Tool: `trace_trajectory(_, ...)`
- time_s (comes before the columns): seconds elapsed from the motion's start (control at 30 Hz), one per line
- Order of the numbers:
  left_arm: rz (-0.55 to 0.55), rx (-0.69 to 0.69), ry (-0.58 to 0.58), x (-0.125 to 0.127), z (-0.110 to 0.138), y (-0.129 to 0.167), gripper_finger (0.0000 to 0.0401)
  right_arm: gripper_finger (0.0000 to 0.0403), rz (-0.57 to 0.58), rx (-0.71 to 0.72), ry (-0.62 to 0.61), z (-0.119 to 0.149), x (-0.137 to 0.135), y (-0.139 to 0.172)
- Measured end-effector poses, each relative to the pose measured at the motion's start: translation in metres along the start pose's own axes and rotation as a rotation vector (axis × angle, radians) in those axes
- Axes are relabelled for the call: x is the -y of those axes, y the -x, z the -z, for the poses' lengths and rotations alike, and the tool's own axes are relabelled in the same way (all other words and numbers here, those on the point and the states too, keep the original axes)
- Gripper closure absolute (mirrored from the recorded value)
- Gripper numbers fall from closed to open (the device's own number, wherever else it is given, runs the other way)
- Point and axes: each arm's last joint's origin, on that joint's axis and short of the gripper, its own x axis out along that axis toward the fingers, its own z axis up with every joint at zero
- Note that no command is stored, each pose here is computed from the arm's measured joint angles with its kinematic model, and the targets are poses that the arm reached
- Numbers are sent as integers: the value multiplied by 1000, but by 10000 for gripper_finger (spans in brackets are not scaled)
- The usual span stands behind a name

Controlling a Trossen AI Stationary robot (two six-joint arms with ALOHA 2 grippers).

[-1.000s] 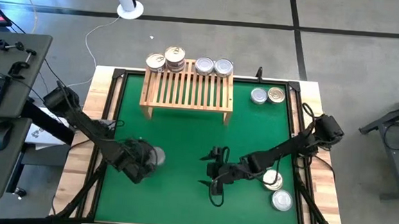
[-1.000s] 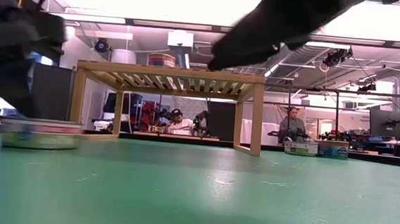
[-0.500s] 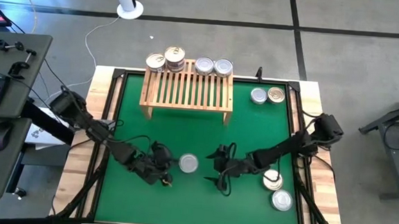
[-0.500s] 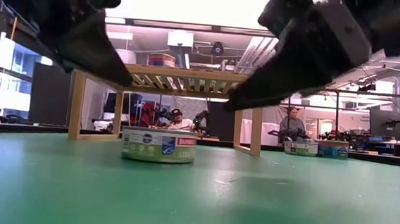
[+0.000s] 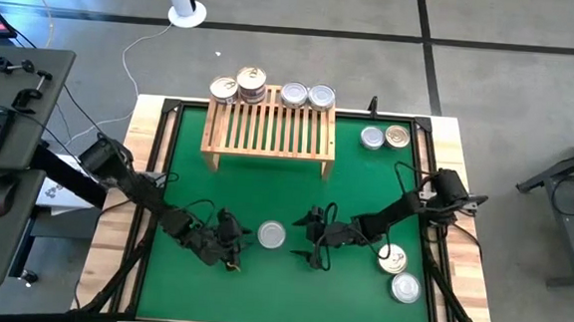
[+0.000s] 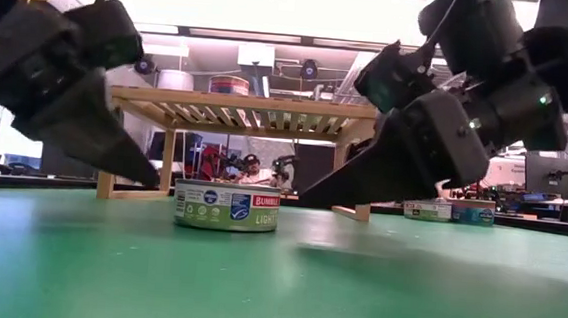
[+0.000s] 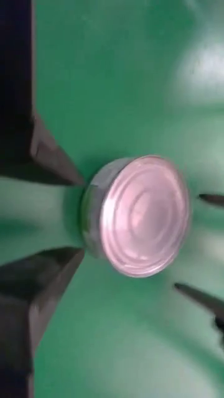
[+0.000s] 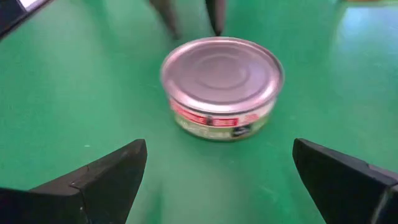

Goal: Stack canned seafood by type on shelf
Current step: Stack the green white tuna can on top of the right green white tuna can on the shelf

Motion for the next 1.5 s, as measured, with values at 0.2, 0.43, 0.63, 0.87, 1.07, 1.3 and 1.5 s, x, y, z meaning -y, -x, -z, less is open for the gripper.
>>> trace_trajectory(0.2,-1,-13,-147,-1,13,-17,120,4,-5,3,-19,-3,11,-3)
trace_trajectory(0.43,13,73,-171,-2,11,-40,78,4,-54,30,36,-13,11,-8)
trace_trajectory(0.63,19,86,-186,-4,4,-44,78,4,-65,31,73,-16,10,-9)
trace_trajectory(0.87,30,97,-178,-8,-2,-49,78,4,-83,-29,155,-10,10,-9)
trace_trajectory(1.07,29,101,-175,-8,-2,-49,78,4,-58,-17,124,-9,12,-11)
trace_trajectory(1.3,20,106,-162,-11,-5,-51,78,4,-54,33,114,3,13,-31)
trace_trajectory(1.5,22,105,-168,-15,-7,-54,83,4,-50,44,114,3,12,-41)
